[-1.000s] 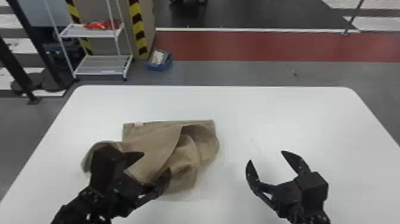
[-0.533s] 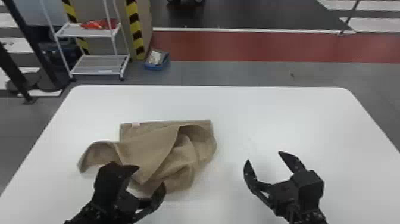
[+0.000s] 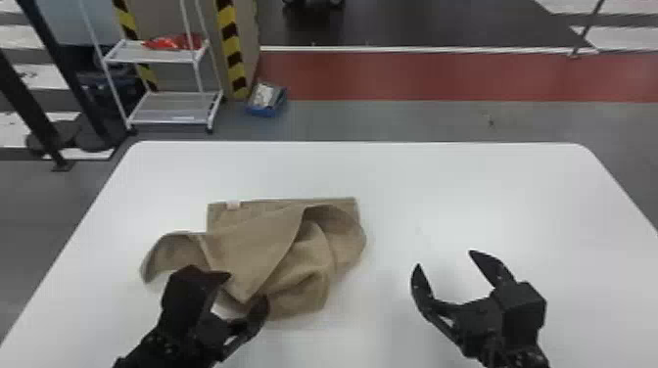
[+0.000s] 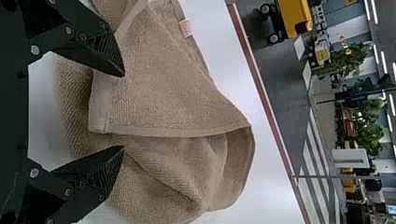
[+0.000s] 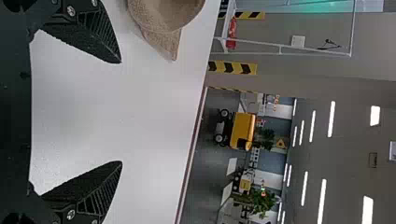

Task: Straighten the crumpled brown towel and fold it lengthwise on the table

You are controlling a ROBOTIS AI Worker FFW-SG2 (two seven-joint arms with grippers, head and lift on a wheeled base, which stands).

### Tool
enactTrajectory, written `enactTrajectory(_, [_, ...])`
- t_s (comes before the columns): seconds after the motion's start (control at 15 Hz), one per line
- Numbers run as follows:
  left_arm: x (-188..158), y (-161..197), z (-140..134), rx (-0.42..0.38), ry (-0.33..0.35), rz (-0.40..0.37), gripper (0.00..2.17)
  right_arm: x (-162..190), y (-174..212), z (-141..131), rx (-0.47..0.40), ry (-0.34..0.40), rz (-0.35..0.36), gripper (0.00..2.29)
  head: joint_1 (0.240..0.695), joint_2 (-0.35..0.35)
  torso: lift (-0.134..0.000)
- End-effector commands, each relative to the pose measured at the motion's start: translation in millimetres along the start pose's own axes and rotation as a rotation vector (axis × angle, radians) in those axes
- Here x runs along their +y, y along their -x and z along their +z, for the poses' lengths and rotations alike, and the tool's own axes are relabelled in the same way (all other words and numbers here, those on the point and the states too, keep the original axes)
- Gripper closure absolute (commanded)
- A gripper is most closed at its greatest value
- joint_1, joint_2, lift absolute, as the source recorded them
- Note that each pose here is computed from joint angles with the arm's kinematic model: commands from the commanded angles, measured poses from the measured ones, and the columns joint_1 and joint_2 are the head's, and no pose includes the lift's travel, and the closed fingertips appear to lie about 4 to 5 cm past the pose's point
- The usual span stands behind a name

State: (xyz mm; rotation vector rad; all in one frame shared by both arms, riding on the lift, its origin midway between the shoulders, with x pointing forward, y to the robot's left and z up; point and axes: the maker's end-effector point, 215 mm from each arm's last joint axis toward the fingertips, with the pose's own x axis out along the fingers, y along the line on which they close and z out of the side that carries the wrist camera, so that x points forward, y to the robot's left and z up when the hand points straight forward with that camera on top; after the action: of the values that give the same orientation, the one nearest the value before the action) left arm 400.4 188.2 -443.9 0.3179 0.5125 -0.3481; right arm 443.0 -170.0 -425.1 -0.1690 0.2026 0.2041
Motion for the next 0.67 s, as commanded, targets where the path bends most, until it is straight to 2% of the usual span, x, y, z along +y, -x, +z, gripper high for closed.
enactTrajectory(0.0, [5.9,1.8,0.5,-0.004,0.010,0.003,0.42,0.2,-1.1,-0.8,0.001,-0.001,0.000,0.12,0.695,0.023,-0.120])
enactTrajectory(0.33, [6.6,4.8,2.2,-0.014,0.040,-0.031,0.46,0.0,-2.0,-0.9,0.001,-0.001,0.000,0.12,0.695,0.029,-0.120])
enactTrajectory(0.47, [3.3,4.3,1.7,-0.012,0.041,-0.044,0.58,0.0,-2.0,-1.8,0.004,-0.001,0.000,0.12,0.695,0.031,-0.120])
enactTrajectory(0.6, [3.0,3.9,1.5,-0.009,0.042,-0.049,0.58,0.9,-2.1,-2.5,0.007,-0.002,0.002,0.12,0.695,0.029,-0.120])
